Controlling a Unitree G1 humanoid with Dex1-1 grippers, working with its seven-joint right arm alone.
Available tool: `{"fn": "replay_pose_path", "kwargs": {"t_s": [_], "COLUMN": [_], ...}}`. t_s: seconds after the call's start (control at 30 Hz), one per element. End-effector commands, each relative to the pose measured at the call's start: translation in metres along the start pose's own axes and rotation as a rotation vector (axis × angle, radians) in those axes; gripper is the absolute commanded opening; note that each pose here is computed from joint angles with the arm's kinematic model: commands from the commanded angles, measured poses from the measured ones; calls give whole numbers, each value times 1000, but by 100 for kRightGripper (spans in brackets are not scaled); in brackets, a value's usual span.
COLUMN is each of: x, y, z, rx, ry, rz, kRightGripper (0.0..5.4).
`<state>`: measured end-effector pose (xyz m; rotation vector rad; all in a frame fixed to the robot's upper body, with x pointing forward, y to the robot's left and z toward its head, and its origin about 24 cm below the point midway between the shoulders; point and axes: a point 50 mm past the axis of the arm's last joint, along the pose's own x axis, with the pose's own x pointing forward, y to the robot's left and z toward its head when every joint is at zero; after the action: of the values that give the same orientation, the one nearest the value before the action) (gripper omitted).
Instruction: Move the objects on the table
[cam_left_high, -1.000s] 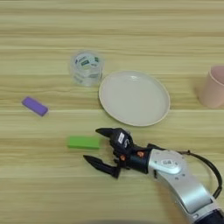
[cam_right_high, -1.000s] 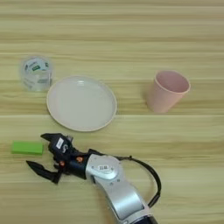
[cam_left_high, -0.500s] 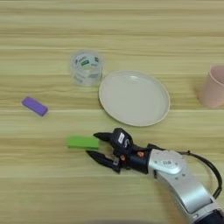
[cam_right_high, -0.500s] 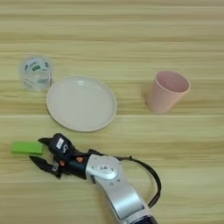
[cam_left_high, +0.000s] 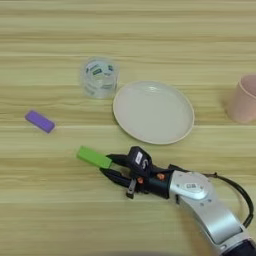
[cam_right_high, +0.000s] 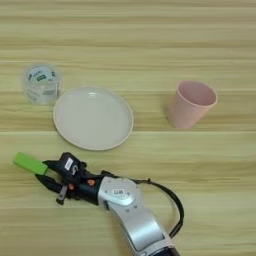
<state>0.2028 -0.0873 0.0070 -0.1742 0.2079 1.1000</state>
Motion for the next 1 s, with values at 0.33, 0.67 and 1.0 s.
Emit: {"fn": "replay_pose_path", "kwargs": {"t_s": [0.33,0.67,1.0], "x": [-2,-19,-47], "y": [-19,-42,-89], "z": [35,76,93], "rx": [-54,-72,-70], "ry": [-151,-325,-372], "rz": [-122,-293,-597], "kRightGripper": [140,140,140]}}
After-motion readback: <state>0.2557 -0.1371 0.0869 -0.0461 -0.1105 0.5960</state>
